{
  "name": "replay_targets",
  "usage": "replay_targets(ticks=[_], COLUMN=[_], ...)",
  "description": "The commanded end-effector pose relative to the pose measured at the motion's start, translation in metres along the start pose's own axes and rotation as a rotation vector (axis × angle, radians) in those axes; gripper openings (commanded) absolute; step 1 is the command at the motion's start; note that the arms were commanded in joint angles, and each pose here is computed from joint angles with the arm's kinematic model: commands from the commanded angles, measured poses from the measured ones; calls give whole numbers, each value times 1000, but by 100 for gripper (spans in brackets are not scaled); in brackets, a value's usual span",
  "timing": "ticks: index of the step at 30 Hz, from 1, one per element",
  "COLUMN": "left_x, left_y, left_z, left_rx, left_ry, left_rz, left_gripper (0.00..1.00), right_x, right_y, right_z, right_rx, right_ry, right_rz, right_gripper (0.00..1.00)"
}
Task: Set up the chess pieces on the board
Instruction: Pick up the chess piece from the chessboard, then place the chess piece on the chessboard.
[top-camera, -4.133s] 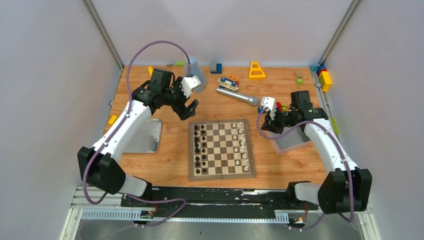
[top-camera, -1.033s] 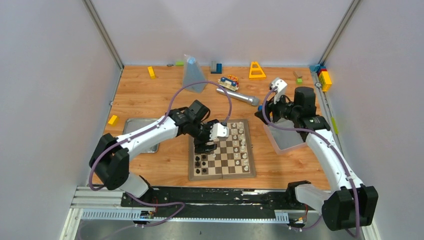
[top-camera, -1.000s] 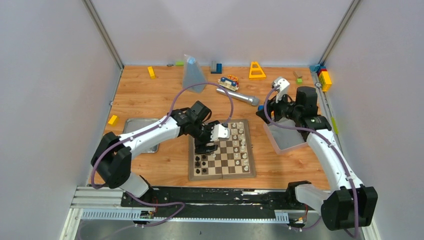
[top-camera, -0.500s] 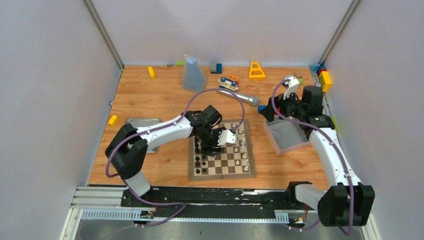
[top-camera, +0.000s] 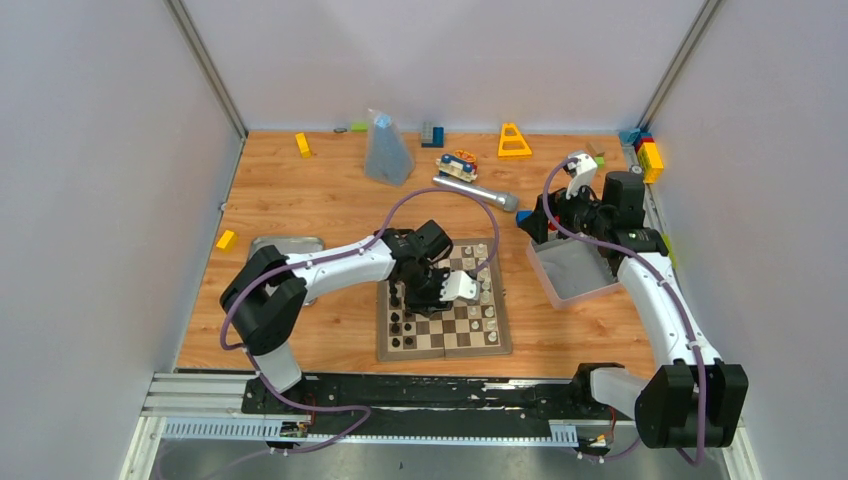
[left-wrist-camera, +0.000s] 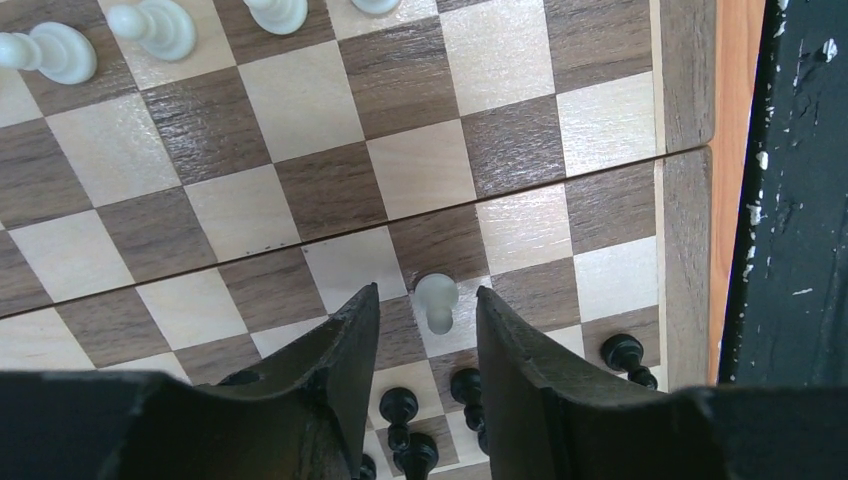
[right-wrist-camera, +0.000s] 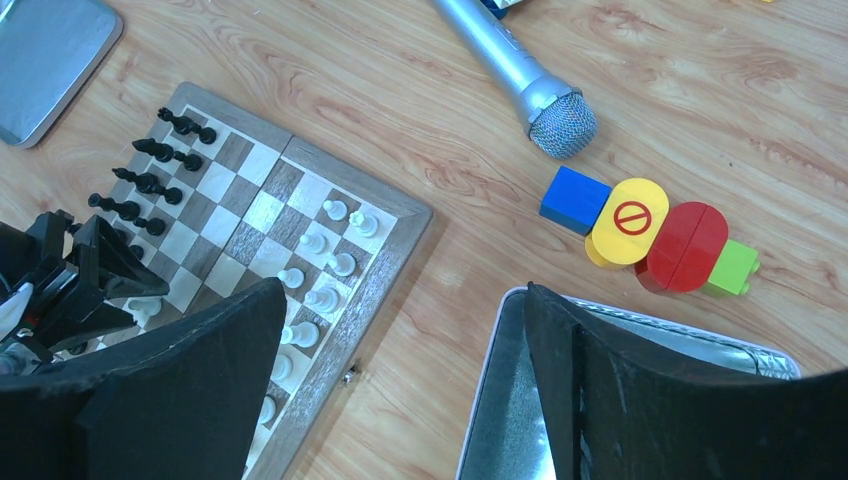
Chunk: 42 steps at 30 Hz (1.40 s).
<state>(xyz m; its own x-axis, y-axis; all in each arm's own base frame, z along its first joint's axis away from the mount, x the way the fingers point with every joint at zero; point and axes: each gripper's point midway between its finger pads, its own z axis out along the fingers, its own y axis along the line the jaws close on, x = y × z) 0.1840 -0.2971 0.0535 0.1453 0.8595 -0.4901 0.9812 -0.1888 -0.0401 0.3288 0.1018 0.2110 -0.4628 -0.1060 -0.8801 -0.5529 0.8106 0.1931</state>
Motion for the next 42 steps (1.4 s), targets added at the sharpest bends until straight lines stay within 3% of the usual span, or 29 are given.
replay_targets(ticks=[1,7,14,27,42], left_x=[-10,-16,-40,-96,-119], left_y=[4,3,-7,-42,-49], left_z=[-3,-5,-8,7,41], left_rx=[-6,11,37,84,110], left_ry=[-4,-11,-33,-39,-37], left_rz=[16,14,40,173,217], left_gripper=[45,24,13,11,11], right_x=[-12,-11,-16,-17,-11], right_y=[3,1,-7,-25,-26], right_z=[-4,-3,-8,-16,-15], right_rx=[-14,-10,43,111,97], right_ry=[-32,-28,-41,-49,-35], right_rz=[-18,-21,-45,-46,-43], right_gripper=[90,90,90,90,90])
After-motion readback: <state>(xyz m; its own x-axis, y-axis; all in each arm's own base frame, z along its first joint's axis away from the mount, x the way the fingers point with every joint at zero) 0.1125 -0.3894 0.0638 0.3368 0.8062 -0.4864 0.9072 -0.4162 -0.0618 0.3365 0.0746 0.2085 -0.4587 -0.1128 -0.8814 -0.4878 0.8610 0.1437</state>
